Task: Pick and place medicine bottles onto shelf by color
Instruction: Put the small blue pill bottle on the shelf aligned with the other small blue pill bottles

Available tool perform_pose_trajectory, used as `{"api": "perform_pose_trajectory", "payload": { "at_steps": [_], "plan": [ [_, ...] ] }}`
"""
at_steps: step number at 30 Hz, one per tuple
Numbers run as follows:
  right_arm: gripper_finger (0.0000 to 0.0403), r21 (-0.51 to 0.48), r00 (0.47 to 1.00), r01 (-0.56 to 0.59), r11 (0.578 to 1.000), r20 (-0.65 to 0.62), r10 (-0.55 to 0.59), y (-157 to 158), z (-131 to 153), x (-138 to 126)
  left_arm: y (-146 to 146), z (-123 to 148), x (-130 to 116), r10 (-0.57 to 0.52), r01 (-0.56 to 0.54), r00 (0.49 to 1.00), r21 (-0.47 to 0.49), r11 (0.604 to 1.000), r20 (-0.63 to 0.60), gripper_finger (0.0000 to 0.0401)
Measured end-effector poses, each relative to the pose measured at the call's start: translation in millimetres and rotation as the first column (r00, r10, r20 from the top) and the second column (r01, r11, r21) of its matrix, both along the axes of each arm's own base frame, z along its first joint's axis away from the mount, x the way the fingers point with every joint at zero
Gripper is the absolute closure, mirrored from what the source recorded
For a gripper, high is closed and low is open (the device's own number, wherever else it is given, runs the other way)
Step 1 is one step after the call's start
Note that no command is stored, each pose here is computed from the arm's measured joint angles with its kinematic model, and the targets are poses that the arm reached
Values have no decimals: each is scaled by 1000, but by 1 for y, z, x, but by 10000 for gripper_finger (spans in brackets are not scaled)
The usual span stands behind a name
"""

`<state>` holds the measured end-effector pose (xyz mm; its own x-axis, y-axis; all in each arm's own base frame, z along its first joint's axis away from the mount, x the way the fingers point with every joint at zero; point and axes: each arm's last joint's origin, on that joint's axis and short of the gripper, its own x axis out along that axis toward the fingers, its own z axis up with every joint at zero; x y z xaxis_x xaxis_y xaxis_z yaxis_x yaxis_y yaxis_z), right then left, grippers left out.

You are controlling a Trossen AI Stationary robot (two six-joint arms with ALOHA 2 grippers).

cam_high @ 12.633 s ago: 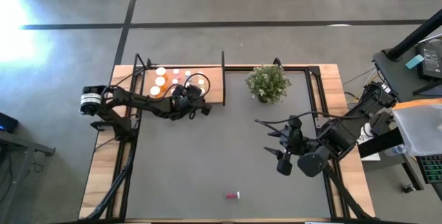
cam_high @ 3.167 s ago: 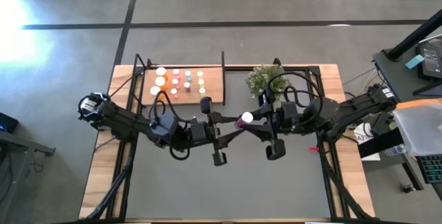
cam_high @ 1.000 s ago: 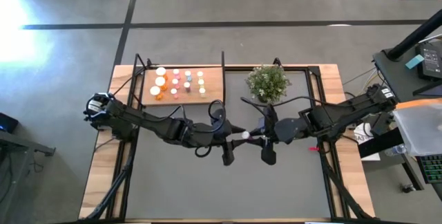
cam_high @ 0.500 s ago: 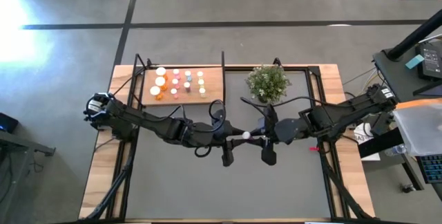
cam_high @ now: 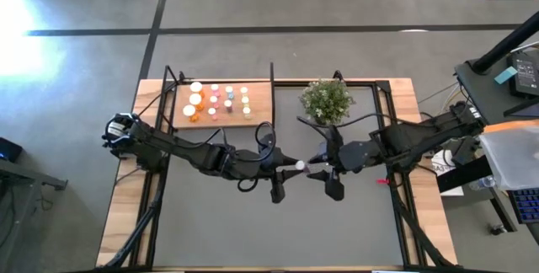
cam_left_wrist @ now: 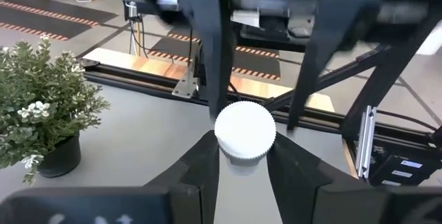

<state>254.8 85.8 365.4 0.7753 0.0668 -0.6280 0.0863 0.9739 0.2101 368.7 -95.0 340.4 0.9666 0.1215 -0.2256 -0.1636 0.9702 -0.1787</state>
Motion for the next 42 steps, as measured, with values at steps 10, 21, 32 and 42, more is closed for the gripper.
{"api": "perform_pose_trajectory", "payload": {
  "at_steps": [10,21,32,42],
  "plan": [
    [154,27,982,103,994,-164,-97,-14,50,-37,31,-2,-10,90,-90,987,5,996,-135,312],
    [155,-108,961,185,977,-188,-203,-22,48,-50,75,-5,-72,357,-339,857,117,934,-370,312],
    [154,-273,929,264,925,-185,-320,-30,41,-58,103,-91,-154,608,-659,703,-18,751,-370,312],
    [158,-307,918,262,915,-213,-334,-30,28,-57,124,-124,-160,685,-744,621,-11,668,-382,312]
  ]
}}
